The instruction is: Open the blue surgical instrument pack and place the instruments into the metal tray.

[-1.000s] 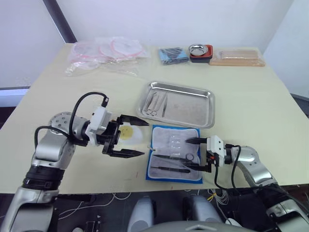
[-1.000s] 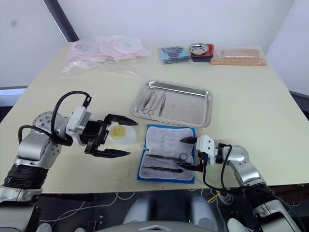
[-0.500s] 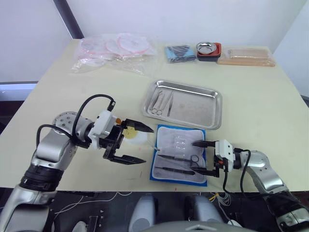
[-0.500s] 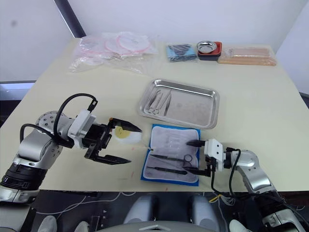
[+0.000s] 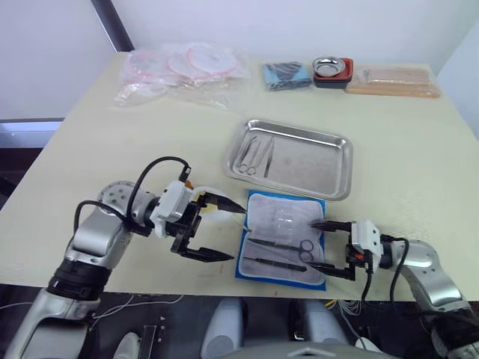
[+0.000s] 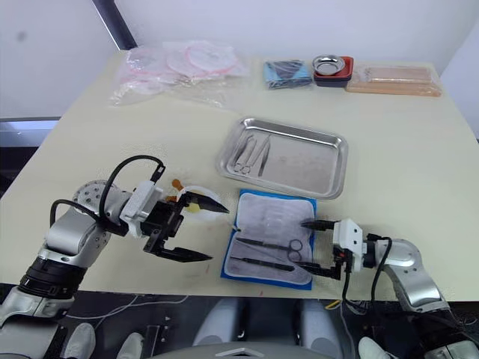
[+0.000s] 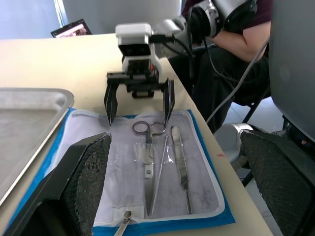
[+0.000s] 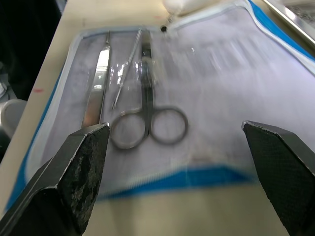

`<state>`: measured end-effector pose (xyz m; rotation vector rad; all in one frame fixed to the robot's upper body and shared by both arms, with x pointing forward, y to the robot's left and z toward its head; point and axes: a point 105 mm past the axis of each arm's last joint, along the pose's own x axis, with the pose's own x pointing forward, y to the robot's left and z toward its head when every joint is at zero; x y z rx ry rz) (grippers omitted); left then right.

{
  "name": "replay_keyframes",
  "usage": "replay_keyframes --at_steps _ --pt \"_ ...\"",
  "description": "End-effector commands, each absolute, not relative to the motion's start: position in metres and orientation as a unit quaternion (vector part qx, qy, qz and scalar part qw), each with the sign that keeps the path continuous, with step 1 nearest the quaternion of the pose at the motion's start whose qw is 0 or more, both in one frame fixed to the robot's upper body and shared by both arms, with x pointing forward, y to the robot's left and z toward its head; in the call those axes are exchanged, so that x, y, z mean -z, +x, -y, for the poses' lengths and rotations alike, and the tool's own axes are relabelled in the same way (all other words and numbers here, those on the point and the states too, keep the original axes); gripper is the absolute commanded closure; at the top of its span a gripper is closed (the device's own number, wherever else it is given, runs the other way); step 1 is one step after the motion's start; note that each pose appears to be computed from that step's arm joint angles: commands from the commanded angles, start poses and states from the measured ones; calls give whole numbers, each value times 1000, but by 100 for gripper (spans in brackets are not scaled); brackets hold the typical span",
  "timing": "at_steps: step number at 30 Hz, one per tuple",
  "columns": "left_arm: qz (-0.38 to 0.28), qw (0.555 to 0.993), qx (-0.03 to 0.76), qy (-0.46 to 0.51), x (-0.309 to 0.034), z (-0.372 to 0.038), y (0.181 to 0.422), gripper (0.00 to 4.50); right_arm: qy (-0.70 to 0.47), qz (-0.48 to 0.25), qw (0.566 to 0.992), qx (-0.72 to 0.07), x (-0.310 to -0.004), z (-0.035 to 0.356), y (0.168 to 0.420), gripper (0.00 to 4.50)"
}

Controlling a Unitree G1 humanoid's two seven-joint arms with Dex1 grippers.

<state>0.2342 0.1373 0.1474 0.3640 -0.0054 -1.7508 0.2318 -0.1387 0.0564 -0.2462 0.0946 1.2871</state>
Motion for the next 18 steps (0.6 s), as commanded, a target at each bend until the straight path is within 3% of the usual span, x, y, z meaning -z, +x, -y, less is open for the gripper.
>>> replay_keyframes --at_steps 1,18 --pt "10 608 776 170 -143 -135 228 7 -108 -40 796 -594 -67 144 227 0" --pt "7 638 751 171 -109 -110 240 7 -122 13 790 -601 -136 146 206 0"
